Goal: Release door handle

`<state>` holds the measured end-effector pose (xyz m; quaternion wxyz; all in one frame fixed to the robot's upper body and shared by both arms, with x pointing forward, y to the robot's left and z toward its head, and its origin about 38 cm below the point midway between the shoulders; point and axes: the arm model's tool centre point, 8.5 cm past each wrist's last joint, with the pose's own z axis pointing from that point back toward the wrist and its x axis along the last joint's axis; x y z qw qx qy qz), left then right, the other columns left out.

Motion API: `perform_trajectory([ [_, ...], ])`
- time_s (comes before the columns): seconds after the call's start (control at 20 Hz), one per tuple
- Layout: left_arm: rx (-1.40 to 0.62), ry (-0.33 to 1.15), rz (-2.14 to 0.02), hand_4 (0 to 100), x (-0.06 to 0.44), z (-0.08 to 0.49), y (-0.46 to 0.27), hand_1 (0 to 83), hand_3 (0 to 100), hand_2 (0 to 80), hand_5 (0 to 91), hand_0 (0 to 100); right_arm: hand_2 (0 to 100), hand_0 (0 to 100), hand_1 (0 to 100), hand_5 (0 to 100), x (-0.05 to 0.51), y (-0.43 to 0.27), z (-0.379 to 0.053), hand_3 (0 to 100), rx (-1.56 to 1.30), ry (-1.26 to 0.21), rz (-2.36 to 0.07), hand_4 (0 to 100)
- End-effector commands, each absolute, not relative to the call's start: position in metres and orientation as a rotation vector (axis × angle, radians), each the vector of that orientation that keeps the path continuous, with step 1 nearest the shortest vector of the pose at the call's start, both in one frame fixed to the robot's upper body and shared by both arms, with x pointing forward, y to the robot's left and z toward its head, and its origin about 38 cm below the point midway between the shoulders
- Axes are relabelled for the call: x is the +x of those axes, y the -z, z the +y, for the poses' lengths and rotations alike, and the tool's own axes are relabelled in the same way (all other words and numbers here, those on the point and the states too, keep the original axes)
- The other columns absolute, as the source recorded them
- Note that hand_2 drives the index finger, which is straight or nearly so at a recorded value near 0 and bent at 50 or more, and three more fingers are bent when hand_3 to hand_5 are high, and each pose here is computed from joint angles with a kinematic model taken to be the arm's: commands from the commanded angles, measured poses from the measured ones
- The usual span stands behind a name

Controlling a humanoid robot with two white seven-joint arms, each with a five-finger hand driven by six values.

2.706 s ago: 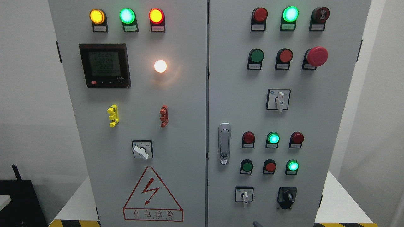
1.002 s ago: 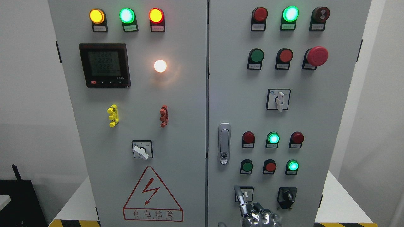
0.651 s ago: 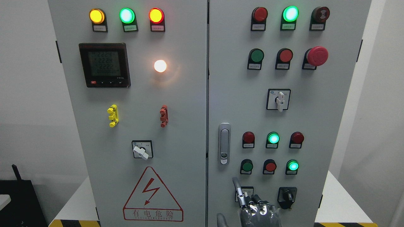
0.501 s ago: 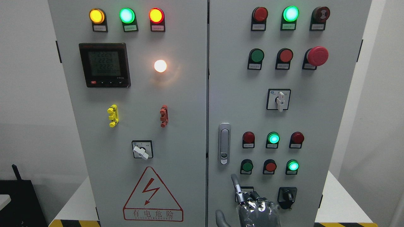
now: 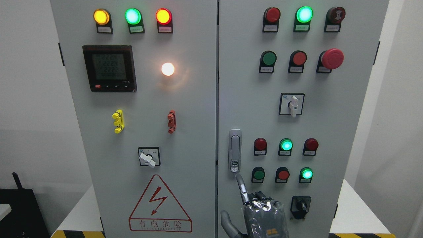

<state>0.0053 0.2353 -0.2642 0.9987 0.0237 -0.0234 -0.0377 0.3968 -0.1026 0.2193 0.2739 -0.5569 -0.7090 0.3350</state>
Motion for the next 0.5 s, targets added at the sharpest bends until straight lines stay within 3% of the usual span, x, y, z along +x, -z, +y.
perform_trajectory([
  [0.0, 0.047, 0.074, -0.041, 0, 0.0041, 0.2352, 0.2640, 38.9, 0, 0.0, 0.0, 12, 0, 37, 19, 98, 0.4024, -0.2142, -0.0986, 90, -1.482, -0.923, -1.890, 83],
  [0.45, 0.047, 0.074, -0.041, 0, 0.0041, 0.2352, 0.2640, 38.9, 0, 0.0, 0.0, 12, 0, 37, 19, 98, 0.4088, -0.2216, -0.0982, 91, -1.465, -0.903, -1.890, 84],
])
